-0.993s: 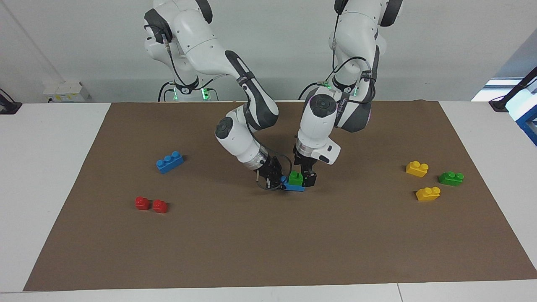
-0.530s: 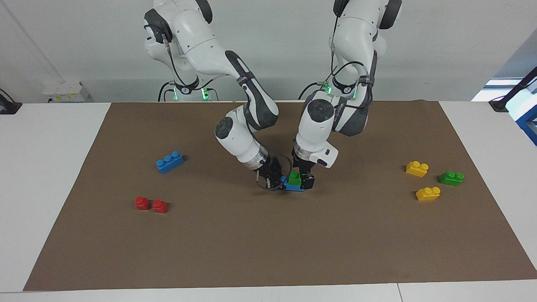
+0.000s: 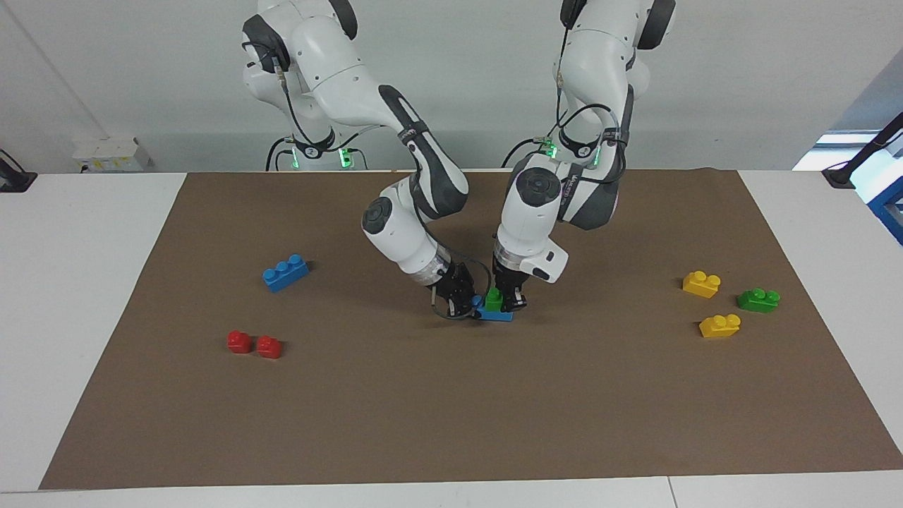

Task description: Remove green block with left arm and hold with right

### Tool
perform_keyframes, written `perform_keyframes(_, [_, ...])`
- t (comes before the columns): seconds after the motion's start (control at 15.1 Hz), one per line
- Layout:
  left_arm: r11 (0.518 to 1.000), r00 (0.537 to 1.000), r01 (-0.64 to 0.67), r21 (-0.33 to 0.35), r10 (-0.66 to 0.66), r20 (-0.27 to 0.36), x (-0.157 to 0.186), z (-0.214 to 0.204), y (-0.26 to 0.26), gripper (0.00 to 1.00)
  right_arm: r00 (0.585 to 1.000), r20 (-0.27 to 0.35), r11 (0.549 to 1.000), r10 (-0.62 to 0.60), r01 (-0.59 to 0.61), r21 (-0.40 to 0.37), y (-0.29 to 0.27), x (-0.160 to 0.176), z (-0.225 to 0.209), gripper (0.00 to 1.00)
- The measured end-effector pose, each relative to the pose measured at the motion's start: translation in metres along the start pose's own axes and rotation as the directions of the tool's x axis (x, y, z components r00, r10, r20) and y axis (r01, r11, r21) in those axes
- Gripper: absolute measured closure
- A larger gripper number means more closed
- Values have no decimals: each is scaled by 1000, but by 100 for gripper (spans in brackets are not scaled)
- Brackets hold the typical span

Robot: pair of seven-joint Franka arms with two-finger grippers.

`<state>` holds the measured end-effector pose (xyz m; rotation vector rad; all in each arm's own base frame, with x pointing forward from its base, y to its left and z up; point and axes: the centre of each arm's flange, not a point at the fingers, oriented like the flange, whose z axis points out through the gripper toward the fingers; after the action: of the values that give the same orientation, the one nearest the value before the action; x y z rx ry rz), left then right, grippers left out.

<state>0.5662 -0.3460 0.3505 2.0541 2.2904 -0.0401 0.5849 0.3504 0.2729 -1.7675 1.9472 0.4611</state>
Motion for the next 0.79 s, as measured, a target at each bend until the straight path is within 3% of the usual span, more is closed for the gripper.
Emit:
perform_keyframes(0.4, [1000, 1000, -3, 7, 3, -10, 1, -7, 2, 62, 1000, 5, 1000, -10, 10, 3, 0, -4, -2, 65])
perform_keyframes(0.79, [1000, 1000, 4, -3, -4, -9, 9, -60, 0, 65, 1000, 3, 1000, -3, 3, 10, -4, -1, -4, 65])
